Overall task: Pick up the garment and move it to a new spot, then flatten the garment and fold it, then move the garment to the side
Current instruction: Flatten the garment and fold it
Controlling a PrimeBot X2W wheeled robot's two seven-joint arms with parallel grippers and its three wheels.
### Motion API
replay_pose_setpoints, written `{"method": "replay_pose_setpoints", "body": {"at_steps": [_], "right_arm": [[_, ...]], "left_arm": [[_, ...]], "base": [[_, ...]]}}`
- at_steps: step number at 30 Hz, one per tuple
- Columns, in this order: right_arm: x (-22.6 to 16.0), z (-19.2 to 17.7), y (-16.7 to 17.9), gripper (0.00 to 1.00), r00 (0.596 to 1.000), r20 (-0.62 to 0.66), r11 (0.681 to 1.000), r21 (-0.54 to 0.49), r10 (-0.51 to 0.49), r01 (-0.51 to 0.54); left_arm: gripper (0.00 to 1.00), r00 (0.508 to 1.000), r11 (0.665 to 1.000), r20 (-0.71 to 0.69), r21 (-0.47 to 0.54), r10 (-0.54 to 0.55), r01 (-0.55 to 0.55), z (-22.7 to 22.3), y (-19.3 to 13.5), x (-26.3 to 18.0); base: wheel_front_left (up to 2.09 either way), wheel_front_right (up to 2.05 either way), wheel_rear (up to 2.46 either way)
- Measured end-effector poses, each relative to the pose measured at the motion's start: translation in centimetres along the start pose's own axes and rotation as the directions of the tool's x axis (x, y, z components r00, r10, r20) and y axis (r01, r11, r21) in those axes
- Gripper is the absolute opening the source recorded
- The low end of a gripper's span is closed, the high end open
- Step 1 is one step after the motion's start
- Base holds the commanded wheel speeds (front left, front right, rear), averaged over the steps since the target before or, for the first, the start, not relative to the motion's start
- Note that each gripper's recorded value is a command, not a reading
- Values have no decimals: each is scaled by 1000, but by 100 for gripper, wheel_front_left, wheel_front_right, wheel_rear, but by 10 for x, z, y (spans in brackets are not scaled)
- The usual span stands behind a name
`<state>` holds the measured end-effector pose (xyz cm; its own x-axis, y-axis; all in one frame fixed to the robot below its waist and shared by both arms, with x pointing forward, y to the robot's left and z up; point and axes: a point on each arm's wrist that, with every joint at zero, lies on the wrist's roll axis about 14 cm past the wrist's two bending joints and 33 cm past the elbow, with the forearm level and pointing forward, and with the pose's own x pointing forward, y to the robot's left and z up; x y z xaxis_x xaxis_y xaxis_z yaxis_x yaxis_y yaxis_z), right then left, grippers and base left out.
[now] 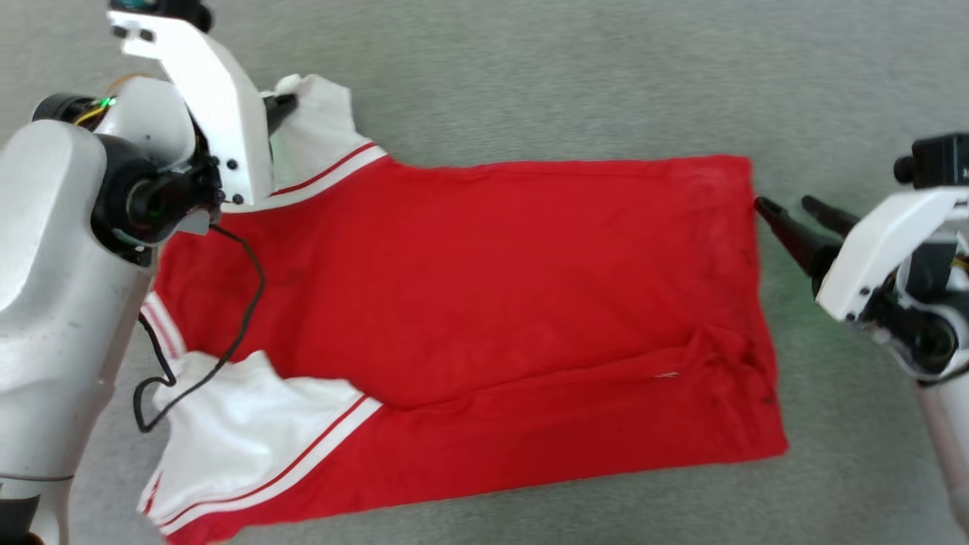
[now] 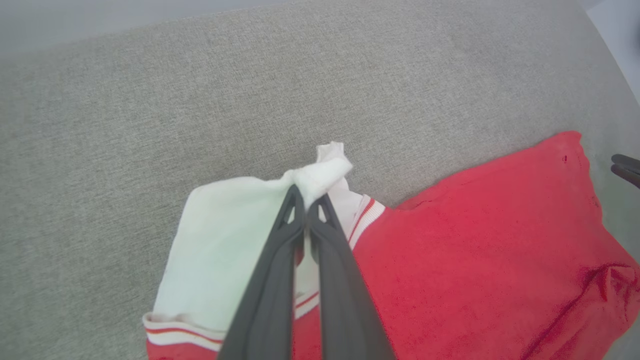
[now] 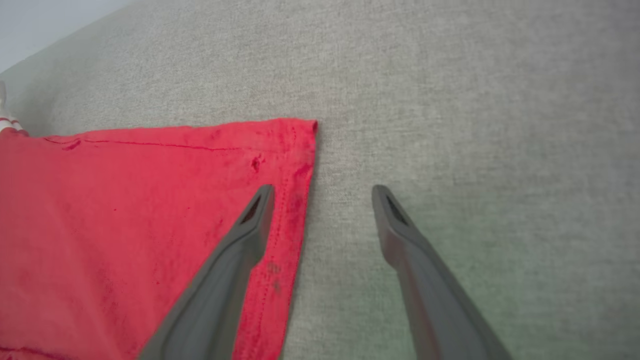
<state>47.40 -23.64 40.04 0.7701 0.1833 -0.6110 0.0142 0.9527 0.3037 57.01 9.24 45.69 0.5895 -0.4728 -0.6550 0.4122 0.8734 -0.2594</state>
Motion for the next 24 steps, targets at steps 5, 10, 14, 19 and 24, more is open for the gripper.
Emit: {"method": "replay_pose_setpoints", "body": {"at_steps": [5, 10, 14, 19, 24], "right_arm": [[31, 1, 13, 100, 993, -118, 998, -52, 28, -35], [52, -14, 11, 47, 957, -289, 996, -81, 9, -33], [58, -16, 12, 0, 935, -356, 994, -101, -2, -36], [53, -3, 22, 0, 947, -321, 987, -150, -1, -50], [35, 32, 39, 0, 984, -173, 980, -189, 36, -69]], "left_arm": [[0, 1000, 1000, 25, -3, 12, -12, -5, 10, -7], [0, 1000, 1000, 24, -25, 12, -12, -16, 18, -3], [0, 999, 999, 23, -28, 28, -27, -20, 25, -3], [0, 998, 999, 52, -10, 43, -42, -12, 25, -10], [0, 989, 997, 136, -44, 64, -59, -2, 25, -31]], "base": [[0, 0, 0], [0, 0, 0], [0, 0, 0], [0, 0, 0], [0, 0, 0]]}}
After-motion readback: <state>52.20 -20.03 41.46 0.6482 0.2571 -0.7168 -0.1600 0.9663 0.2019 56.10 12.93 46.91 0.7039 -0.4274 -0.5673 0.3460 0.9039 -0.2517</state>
